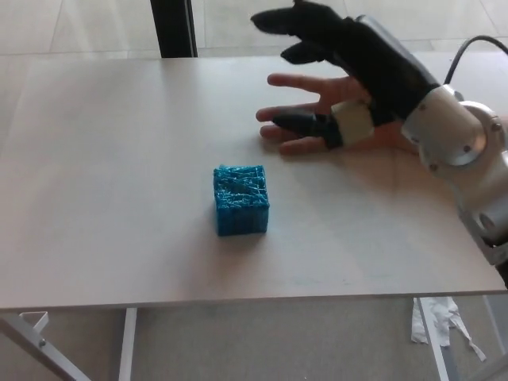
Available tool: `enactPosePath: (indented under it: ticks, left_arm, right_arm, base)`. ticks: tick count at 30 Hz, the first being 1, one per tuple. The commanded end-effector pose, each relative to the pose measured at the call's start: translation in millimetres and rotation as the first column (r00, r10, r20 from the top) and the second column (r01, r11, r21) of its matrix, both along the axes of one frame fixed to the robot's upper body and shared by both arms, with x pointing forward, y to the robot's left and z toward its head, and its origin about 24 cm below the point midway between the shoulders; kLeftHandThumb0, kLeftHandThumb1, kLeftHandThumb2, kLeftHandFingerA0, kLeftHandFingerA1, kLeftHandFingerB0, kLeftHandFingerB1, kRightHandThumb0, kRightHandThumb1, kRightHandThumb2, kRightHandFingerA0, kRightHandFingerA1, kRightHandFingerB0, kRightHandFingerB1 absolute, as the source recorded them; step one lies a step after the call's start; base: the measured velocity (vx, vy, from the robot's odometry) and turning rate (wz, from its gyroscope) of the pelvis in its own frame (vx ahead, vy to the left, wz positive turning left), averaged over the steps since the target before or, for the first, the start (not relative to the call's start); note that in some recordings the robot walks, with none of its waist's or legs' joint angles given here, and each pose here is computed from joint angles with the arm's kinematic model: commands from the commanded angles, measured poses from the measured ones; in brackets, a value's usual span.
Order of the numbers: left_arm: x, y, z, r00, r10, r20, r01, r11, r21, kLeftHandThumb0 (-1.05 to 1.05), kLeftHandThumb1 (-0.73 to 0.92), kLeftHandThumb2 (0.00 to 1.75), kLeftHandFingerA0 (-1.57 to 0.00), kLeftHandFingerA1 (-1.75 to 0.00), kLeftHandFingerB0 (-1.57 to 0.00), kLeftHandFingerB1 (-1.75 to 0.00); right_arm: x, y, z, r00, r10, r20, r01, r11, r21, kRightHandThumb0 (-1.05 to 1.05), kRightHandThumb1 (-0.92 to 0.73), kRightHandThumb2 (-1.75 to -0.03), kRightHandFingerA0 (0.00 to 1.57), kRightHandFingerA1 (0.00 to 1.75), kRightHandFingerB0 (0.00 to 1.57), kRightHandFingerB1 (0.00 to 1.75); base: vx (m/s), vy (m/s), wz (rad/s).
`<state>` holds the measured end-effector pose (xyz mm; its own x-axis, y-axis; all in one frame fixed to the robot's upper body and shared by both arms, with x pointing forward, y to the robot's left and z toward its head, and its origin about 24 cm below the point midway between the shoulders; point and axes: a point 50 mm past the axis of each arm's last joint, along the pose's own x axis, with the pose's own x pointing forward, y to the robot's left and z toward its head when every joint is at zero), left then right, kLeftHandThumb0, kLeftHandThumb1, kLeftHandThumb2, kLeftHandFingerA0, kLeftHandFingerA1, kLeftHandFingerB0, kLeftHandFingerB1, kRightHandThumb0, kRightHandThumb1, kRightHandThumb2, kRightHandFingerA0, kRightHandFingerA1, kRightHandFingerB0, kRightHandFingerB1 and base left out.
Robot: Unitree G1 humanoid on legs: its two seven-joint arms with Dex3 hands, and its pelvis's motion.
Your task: The robot uses its right hand to pick up a cube kept in the middle of the desk infront of it and hands it to a person
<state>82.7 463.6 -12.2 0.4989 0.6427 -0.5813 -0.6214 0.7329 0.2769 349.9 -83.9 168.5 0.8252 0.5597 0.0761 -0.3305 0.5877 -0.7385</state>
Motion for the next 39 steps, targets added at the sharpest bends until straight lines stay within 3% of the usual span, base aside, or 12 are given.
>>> enactPosePath:
  ticks: [1, 7, 8, 9, 19, 20, 21, 22, 31, 32, 33, 39]
  left_arm:
    - [-3, 1, 0, 1.0, 0.024, 0.011, -0.024, 0.999, -0.029, -0.66, 0.53, 0.56, -0.58, -0.6, -0.52, -0.43]
    - [-5, 0, -2, 1.0, 0.025, -0.01, -0.025, 0.999, -0.033, -0.65, 0.54, 0.57, -0.59, -0.56, -0.5, -0.41]
    - [-6, 0, -2, 1.0, 0.023, -0.017, -0.024, 0.999, -0.03, -0.66, 0.42, 0.85, -0.57, -0.64, -0.47, -0.54]
    - [-6, 1, -2, 0.999, 0.032, -0.017, -0.032, 0.999, -0.031, -0.66, 0.53, 0.57, -0.63, -0.57, -0.55, -0.42]
    - [-4, 1, -1, 0.999, 0.01, -0.046, -0.011, 1.0, -0.011, -0.64, 0.55, 0.57, -0.62, -0.57, -0.59, -0.42]
    - [-4, 1, -1, 0.999, 0.007, -0.045, -0.007, 1.0, -0.012, -0.66, 0.55, 0.58, -0.62, -0.58, -0.58, -0.42]
    - [-4, 1, -1, 0.999, 0.002, -0.048, -0.002, 1.0, -0.013, -0.66, 0.55, 0.58, -0.62, -0.58, -0.58, -0.42]
    - [-4, 0, -1, 0.999, -0.004, -0.039, 0.003, 1.0, -0.013, -0.66, 0.55, 0.57, -0.62, -0.58, -0.62, -0.43]
    - [-5, 0, -3, 0.998, 0.002, -0.066, -0.003, 1.0, -0.015, -0.66, 0.55, 0.58, -0.62, -0.56, -0.55, -0.41]
    - [-4, -1, -4, 0.998, -0.004, -0.064, 0.003, 1.0, -0.017, -0.72, 0.43, 0.7, -0.6, -0.6, -0.55, -0.48]
    - [-4, -2, -4, 0.998, -0.013, -0.068, 0.012, 1.0, -0.013, -0.69, 0.56, 0.58, -0.62, -0.57, -0.53, -0.4]
    - [-3, -3, -6, 0.995, -0.037, -0.094, 0.036, 0.999, -0.004, -0.67, 0.58, 0.59, -0.61, -0.56, -0.53, -0.4]
  right_arm:
    - [10, 10, -12, 1.0, -0.027, 0.004, 0.027, 0.979, -0.202, -0.79, -0.63, -0.6, 0.28, 0.52, 0.27, 0.34]
    - [8, 17, -29, 1.0, -0.017, -0.009, 0.014, 0.965, -0.261, -0.83, -0.66, -0.6, 0.26, 0.53, 0.26, 0.35]
    - [5, 19, -37, 1.0, -0.013, -0.012, 0.009, 0.958, -0.286, -0.83, -0.66, -0.6, 0.26, 0.55, 0.26, 0.36]
    - [3, 20, -41, 1.0, -0.007, -0.013, 0.003, 0.954, -0.299, -0.83, -0.65, -0.6, 0.27, 0.55, 0.27, 0.36]
    - [-10, 27, -74, 0.997, 0.019, -0.078, -0.047, 0.926, -0.374, -0.83, -0.66, -0.61, 0.27, 0.54, 0.25, 0.36]
    - [-11, 29, -76, 0.997, 0.022, -0.08, -0.05, 0.927, -0.373, -0.82, -0.51, -0.92, 0.22, 0.58, 0.18, 0.46]
    - [-13, 31, -78, 0.996, 0.027, -0.082, -0.055, 0.929, -0.367, -0.82, -0.51, -0.92, 0.22, 0.58, 0.18, 0.46]
    - [-13, 32, -80, 0.996, 0.028, -0.081, -0.055, 0.931, -0.361, -0.81, -0.65, -0.6, 0.28, 0.55, 0.26, 0.37]
    - [-11, 39, -85, 0.994, 0.006, -0.106, -0.046, 0.924, -0.379, -0.81, -0.67, -0.6, 0.23, 0.55, 0.22, 0.36]
    - [-10, 38, -87, 0.994, -0.004, -0.106, -0.036, 0.924, -0.38, -0.8, -0.66, -0.6, 0.23, 0.56, 0.23, 0.36]
    - [-9, 38, -88, 0.994, -0.023, -0.105, -0.019, 0.925, -0.379, -0.8, -0.65, -0.6, 0.23, 0.58, 0.23, 0.36]
    - [-3, 42, -90, 0.986, -0.113, -0.119, 0.068, 0.941, -0.33, -0.82, -0.66, -0.61, 0.17, 0.58, 0.2, 0.36]
  base:
    - [0.0, 0.0, 0.0]
    - [0.0, 0.0, 0.0]
    - [0.0, 0.0, 0.0]
    - [0.0, 0.0, 0.0]
    - [0.0, 0.0, 0.0]
    - [0.0, 0.0, 0.0]
    - [0.0, 0.0, 0.0]
    - [0.0, 0.0, 0.0]
    - [0.0, 0.0, 0.0]
    - [0.0, 0.0, 0.0]
    - [0.0, 0.0, 0.0]
    - [0.0, 0.0, 0.0]
